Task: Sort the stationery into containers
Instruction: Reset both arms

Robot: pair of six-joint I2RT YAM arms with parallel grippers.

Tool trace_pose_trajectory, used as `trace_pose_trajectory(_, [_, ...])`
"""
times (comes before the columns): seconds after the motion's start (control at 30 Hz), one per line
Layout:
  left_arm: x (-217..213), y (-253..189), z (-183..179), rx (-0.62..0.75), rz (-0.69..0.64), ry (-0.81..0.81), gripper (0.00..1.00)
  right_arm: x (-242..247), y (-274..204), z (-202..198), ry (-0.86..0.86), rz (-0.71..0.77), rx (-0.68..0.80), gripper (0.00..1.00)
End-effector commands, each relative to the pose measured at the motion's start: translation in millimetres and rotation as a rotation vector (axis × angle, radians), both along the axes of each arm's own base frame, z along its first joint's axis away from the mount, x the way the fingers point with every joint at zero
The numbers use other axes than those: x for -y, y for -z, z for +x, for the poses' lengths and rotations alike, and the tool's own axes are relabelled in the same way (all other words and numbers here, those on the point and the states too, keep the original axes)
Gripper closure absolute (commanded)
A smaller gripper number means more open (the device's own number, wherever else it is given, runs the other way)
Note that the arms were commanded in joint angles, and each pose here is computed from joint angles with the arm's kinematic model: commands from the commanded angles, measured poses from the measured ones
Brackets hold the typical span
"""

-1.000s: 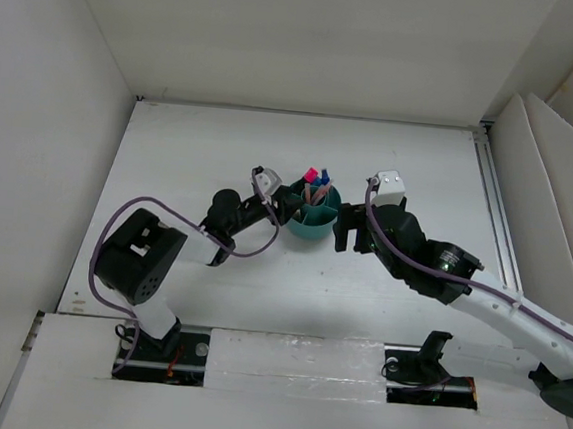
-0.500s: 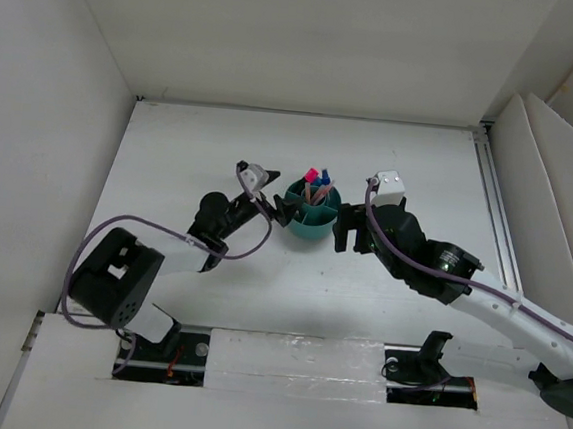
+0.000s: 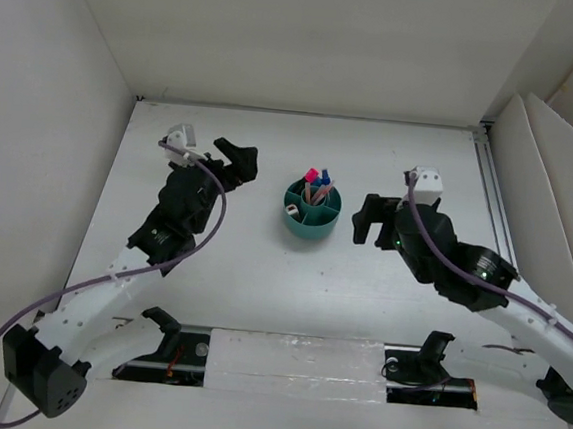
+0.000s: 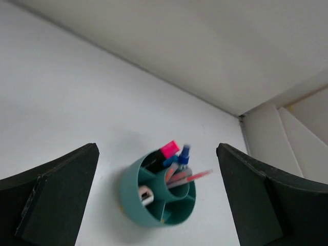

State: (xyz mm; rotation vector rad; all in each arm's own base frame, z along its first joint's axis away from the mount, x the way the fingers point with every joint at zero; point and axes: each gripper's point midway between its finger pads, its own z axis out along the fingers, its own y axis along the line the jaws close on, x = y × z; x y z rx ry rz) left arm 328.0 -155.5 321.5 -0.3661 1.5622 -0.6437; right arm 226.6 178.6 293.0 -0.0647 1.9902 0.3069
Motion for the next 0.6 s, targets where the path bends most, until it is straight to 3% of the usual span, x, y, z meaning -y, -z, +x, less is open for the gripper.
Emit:
trace_pose_trajectory(0.0, [-36, 70, -36, -0.355, -0.016, -0.15, 0.0, 34, -25, -9, 0.106, 0.037, 0.038, 0.0])
trace_pose_trajectory(0.27, [-62, 63, -89, -0.487, 0.021, -0.149, 0.0, 74, -39, -37, 0.144, 0.167, 0.05, 0.0])
trace_pose_trajectory(0.57, [-112, 38, -131, -0.301, -0.01, -0.223, 0.0, 114, -50, -65, 0.133, 0.295, 0.11, 0.0])
